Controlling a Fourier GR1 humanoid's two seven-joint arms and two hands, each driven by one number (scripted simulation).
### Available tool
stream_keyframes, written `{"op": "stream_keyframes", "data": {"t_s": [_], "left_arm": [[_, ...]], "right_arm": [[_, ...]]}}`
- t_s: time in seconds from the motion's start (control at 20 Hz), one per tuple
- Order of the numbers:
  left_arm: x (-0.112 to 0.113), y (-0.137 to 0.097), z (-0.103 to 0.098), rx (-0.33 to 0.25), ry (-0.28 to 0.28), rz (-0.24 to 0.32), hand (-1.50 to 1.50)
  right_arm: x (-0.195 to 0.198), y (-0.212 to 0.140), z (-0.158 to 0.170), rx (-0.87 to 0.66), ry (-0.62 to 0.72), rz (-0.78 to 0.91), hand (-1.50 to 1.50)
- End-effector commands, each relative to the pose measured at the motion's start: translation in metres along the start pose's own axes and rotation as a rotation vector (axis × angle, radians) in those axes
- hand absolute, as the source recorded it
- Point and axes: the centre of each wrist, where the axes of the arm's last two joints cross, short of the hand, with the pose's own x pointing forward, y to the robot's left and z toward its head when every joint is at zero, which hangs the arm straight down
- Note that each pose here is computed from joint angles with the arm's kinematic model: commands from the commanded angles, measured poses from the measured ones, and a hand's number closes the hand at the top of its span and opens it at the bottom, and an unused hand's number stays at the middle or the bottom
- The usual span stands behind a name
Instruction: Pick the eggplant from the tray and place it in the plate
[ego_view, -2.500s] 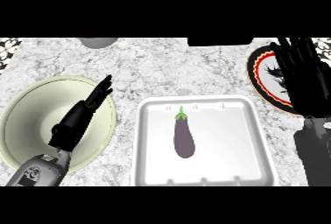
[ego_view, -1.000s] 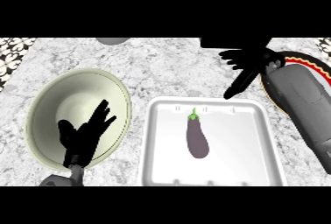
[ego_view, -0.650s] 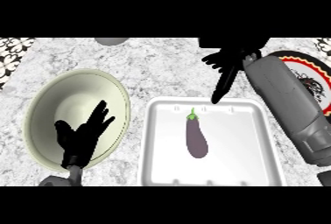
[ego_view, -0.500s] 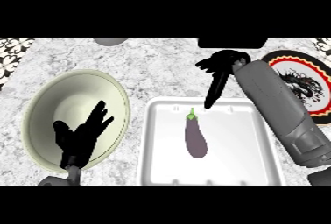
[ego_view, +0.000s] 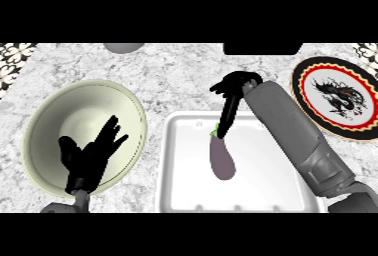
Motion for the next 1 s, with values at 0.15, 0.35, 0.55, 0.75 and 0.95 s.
{"op": "stream_keyframes", "data": {"t_s": [0.15, 0.35, 0.55, 0.75, 0.95], "left_arm": [[-0.025, 0.013, 0.013, 0.021, 0.078, -0.004, 0.00], [-0.025, 0.008, 0.001, 0.051, 0.085, 0.010, 0.00], [-0.032, 0.012, 0.008, 0.043, 0.075, -0.007, 0.00], [-0.030, 0.008, 0.007, 0.042, 0.082, -0.021, 0.00], [-0.026, -0.003, 0.000, 0.037, 0.080, -0.017, 0.00]], "right_arm": [[0.032, 0.034, -0.004, 0.066, 0.022, 0.015, -1.50], [0.019, 0.043, -0.007, 0.043, 0.015, 0.031, -1.50], [0.013, 0.052, -0.012, 0.033, 0.070, 0.098, -1.50], [0.014, 0.048, -0.005, 0.022, 0.102, 0.134, -1.50], [-0.003, 0.061, -0.017, 0.043, 0.114, 0.145, -1.50]]}}
